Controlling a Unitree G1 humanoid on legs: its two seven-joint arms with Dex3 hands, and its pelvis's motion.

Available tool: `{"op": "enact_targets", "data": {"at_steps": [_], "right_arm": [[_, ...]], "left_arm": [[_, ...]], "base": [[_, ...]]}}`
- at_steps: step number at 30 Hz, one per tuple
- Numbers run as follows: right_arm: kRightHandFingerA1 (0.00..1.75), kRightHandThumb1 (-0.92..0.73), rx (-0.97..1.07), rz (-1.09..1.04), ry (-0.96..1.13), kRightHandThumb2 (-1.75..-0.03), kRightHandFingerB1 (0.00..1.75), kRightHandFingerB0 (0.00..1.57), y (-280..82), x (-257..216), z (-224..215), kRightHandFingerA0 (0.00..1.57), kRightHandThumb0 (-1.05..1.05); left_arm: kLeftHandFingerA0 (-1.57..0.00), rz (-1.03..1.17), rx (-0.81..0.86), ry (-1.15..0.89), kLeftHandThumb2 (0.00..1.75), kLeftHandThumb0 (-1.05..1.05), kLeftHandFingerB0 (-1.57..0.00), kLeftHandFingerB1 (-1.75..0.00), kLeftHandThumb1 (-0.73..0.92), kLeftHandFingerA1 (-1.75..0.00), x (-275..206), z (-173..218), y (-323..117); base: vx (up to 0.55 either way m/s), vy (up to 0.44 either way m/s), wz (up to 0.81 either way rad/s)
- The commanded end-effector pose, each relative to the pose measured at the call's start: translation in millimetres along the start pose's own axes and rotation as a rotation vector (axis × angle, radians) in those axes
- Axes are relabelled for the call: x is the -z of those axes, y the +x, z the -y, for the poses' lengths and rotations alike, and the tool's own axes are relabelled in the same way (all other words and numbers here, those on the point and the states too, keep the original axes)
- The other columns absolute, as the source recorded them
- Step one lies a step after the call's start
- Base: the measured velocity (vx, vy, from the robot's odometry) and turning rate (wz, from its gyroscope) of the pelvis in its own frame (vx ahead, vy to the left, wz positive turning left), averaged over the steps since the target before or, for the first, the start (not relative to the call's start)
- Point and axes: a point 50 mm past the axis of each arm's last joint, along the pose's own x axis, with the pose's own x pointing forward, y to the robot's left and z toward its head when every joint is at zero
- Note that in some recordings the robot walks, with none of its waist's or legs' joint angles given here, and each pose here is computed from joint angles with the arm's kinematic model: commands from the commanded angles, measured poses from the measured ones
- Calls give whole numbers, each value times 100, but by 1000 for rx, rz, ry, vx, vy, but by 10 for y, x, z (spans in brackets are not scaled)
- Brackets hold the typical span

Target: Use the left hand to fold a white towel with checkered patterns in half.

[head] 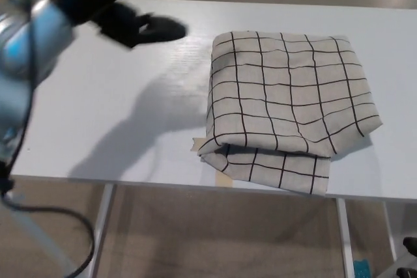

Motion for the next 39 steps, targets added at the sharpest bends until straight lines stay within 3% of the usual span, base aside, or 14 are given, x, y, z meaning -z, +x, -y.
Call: {"op": "enact_targets", "data": {"at_steps": [1,3,4,5,7,13,16,24,30,32,33,34,38,39], "right_arm": [[75,-68,150,-10,183,-60,59,71,154,-59,355,58,-28],[75,-67,155,2,154,-60,59,70,163,-81,380,58,-27],[75,-67,160,4,134,-60,58,69,166,-90,382,57,-27],[75,-66,161,5,133,-60,58,67,162,-89,372,59,-27],[74,-66,160,4,133,-60,58,67,151,-83,358,59,-27],[74,-66,152,-2,131,-60,58,67,127,-77,359,59,-28],[74,-67,152,-20,144,-60,58,67,143,-84,400,59,-28],[74,-67,156,-25,119,-60,59,66,166,-48,393,58,-28],[74,-68,148,-44,142,-60,59,67,144,19,368,59,-27],[74,-68,149,-47,143,-60,59,67,132,46,353,59,-27],[74,-68,148,-51,146,-60,59,67,123,54,337,59,-28],[73,-68,145,-60,151,-59,60,68,105,64,302,59,-27],[73,-68,112,-92,132,-59,59,68,16,100,195,63,-27],[73,-68,101,-100,126,-60,60,69,-9,112,168,64,-27]], "left_arm": [[-16,294,569,-1461,86,-82,-25,-41,54,-43,199,-320,-2118],[-20,297,645,-1571,93,-76,-46,-52,52,-44,180,-145,-2196],[-48,255,679,-1605,61,-79,-55,-38,66,-41,159,-61,-2265],[-72,213,702,-1625,61,-80,-73,-44,65,-49,141,-11,-2307],[-89,179,744,-1677,59,-74,-79,-49,61,-56,110,121,-2354],[-92,157,799,-1785,57,-67,-81,-50,52,-58,66,337,-2407],[-97,42,881,-1828,76,-64,-78,-60,37,-71,29,577,-2487],[-102,-139,937,-1876,75,-55,-81,-62,37,-74,88,896,-2683],[-113,-233,990,-1952,53,-48,-88,-53,41,-63,52,1042,-2769],[-113,-305,950,-1963,53,-48,-88,-52,40,-62,66,1074,-2815],[-99,-357,906,-1956,73,-57,-73,-57,36,-68,106,1107,-2840],[-105,-462,755,-1906,55,-57,-76,-49,47,-59,190,1219,-2888],[-90,-864,212,-1605,56,-72,-73,-46,48,-51,403,1668,-3058],[-78,-947,107,-1513,82,-73,-56,-50,40,-61,426,1764,-3107]], "base": [[0,0,0],[0,0,0],[0,0,0],[0,0,0],[0,0,0],[0,0,0],[0,0,0],[0,0,0],[0,0,0],[0,0,0],[0,0,0],[0,0,0],[0,0,0],[0,0,0]]}}
